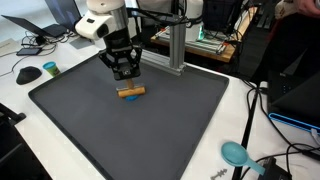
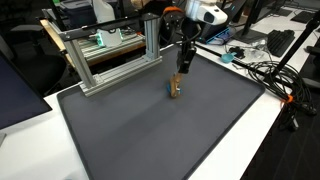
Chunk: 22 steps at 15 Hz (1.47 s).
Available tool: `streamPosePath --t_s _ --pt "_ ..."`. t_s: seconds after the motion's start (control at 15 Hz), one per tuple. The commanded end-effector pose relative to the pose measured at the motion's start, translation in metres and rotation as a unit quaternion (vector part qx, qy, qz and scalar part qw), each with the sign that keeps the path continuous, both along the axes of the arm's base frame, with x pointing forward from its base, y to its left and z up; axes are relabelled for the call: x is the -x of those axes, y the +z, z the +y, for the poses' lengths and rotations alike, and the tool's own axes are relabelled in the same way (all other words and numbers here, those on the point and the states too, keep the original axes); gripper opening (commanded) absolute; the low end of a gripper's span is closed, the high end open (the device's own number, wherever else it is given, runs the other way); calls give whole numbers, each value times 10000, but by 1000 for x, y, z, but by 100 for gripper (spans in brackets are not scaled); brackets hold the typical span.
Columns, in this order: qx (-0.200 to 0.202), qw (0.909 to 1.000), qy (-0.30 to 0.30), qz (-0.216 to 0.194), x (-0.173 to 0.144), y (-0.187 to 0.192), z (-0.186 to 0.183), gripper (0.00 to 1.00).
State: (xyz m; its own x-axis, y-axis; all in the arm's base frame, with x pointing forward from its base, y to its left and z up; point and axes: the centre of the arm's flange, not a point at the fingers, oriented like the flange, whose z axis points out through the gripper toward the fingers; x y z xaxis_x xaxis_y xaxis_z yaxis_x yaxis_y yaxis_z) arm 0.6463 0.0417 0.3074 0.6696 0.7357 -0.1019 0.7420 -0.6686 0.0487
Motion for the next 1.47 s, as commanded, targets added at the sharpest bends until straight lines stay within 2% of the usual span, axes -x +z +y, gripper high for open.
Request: streamPosePath --t_s 0.0,0.73,1.2,1.4 --pt "-528 9985 126 -98 -12 -30 22 22" --pt "-631 9978 186 -116 -16 -32 25 22" --pt "-1073 9932 198 -411 -28 -37 42 22" --pt "-1173 9920 -48 -470 -25 -17 35 22"
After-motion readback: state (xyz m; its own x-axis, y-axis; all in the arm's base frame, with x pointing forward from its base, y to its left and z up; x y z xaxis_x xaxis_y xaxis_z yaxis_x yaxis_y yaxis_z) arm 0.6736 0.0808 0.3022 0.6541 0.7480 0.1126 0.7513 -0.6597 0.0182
